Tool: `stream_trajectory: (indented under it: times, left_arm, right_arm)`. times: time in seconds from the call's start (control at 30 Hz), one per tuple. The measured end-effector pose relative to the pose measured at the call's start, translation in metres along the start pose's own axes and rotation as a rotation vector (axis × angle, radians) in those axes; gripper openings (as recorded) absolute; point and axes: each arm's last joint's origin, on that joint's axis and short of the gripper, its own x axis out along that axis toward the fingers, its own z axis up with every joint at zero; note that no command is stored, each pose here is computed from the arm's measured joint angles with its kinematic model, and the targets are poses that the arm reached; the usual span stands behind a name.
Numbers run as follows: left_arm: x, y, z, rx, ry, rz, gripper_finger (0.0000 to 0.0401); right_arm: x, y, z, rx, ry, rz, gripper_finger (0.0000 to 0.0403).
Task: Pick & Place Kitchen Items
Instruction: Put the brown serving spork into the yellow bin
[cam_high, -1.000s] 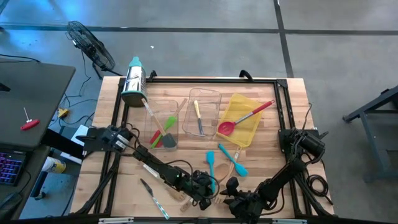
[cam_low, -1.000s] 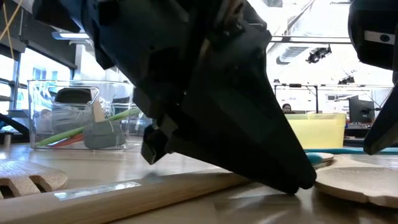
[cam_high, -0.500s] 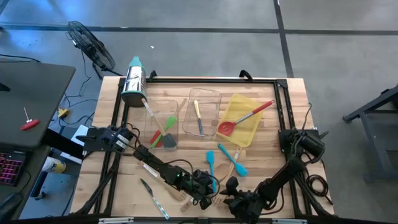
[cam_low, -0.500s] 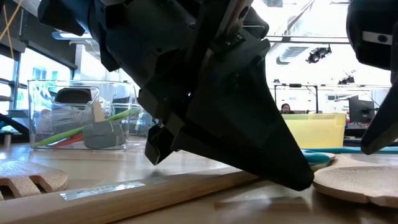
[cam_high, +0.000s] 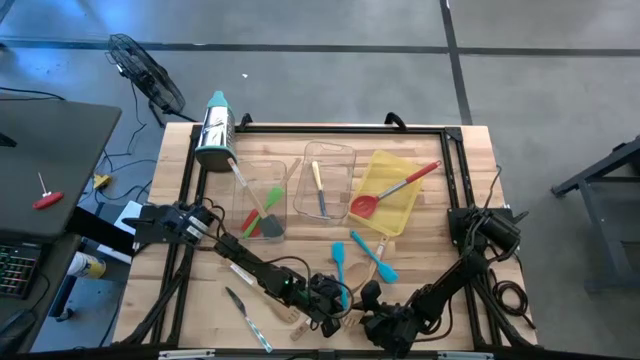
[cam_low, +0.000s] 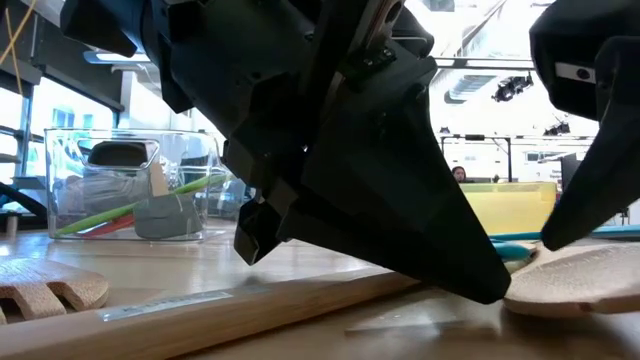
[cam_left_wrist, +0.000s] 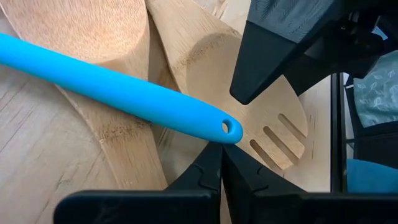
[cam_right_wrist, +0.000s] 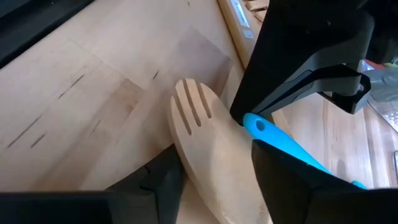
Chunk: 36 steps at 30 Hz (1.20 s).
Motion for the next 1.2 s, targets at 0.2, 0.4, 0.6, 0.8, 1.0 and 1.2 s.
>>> stream_trajectory:
  times: [0.2, 0.4, 0.6, 0.8, 1.0, 1.2]
  left_arm:
    - [0.0, 0.0, 0.0, 0.0, 0.0, 0.0, 0.0003]
    - [0.0, 0.0, 0.001, 0.0, -0.011, 0.011, 0.0003]
    - [0.0, 0.0, 0.001, -0.001, -0.011, 0.008, 0.0003]
    - [0.0, 0.0, 0.001, -0.002, -0.006, 0.002, 0.0003]
    - [-0.001, -0.002, 0.0, -0.017, 0.019, -0.023, 0.0003]
    - [-0.001, -0.002, 0.0, -0.017, 0.025, -0.026, 0.0003]
  right_arm:
    - [0.001, 0.0, -0.001, 0.041, 0.008, 0.033, 0.0107]
    - [0.0, 0.001, -0.001, 0.039, 0.007, 0.042, 0.003]
    - [-0.002, 0.003, -0.001, 0.042, 0.003, 0.037, 0.0027]
    - [-0.005, 0.006, 0.002, 0.022, -0.006, 0.04, 0.0019]
    - [-0.019, 0.006, 0.017, -0.038, -0.045, 0.057, 0.0011]
    - [-0.028, -0.003, 0.018, -0.072, 0.006, 0.033, 0.0003]
